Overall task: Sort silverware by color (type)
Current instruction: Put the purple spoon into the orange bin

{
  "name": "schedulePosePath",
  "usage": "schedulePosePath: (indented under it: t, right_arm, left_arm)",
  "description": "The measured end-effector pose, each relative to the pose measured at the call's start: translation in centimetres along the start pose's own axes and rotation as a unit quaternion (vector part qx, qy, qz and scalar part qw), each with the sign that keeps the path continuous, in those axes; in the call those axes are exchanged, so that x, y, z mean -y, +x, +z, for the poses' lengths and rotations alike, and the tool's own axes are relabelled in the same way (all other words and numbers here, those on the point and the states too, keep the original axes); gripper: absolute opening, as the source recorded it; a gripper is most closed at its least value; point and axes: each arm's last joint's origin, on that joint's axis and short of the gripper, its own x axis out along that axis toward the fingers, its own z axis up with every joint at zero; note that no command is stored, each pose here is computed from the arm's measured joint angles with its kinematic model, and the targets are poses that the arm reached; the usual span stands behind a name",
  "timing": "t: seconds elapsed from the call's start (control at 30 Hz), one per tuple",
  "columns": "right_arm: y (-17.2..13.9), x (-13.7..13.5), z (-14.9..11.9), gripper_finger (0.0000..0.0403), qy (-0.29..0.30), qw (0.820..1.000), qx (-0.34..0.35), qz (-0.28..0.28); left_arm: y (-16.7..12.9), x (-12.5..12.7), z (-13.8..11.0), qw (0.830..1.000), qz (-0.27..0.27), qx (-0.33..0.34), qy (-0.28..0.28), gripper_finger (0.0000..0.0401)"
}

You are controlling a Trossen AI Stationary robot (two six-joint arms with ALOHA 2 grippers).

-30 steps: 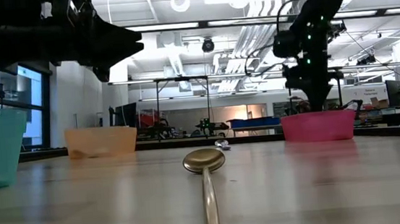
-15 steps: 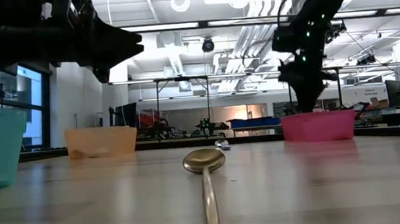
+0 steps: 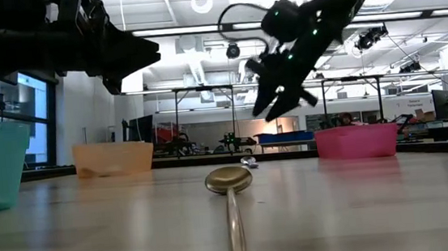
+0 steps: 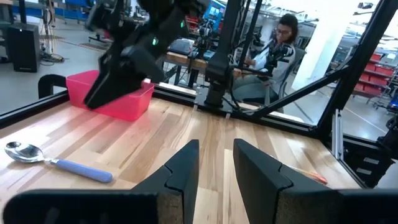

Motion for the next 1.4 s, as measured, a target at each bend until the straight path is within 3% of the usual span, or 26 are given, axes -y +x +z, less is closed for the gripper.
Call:
schedulePosePath:
  t: [0.27, 0.57, 0.77, 0.97, 1.17, 1.4]
  right_arm:
    - [5.6, -0.2, -1.8, 0.0170, 0.032, 0.996, -0.047, -0.069]
    - [9.7, -0.1, 0.1, 0.0167, 0.021, 0.987, -0.107, -0.116]
    - [10.3, 0.2, 0.2, 0.0115, -0.006, 0.978, -0.151, -0.145]
    - [10.2, 0.0, -0.2, 0.0016, -0.050, 0.975, -0.182, -0.118]
    - [9.6, -1.6, -1.0, 0.0013, -0.103, 0.974, -0.187, -0.082]
    - [7.8, -4.0, -3.6, 0.0001, -0.111, 0.986, -0.108, 0.063]
  left_arm:
    - [0.0, 0.0, -0.1, 1.000, 0.001, -0.004, 0.001, 0.0090]
    - [0.0, 0.0, -0.2, 1.000, 0.002, -0.011, 0.002, 0.0090]
    - [0.0, 0.1, -0.4, 1.000, -0.001, -0.017, -0.001, 0.0090]
    - [-0.1, 0.5, -0.6, 1.000, -0.009, -0.027, 0.002, 0.0090]
    - [-1.4, 0.1, -2.0, 0.999, 0.029, -0.033, -0.002, 0.0090]
    - [-2.4, -0.3, -2.7, 0.998, 0.037, -0.028, -0.037, 0.0090]
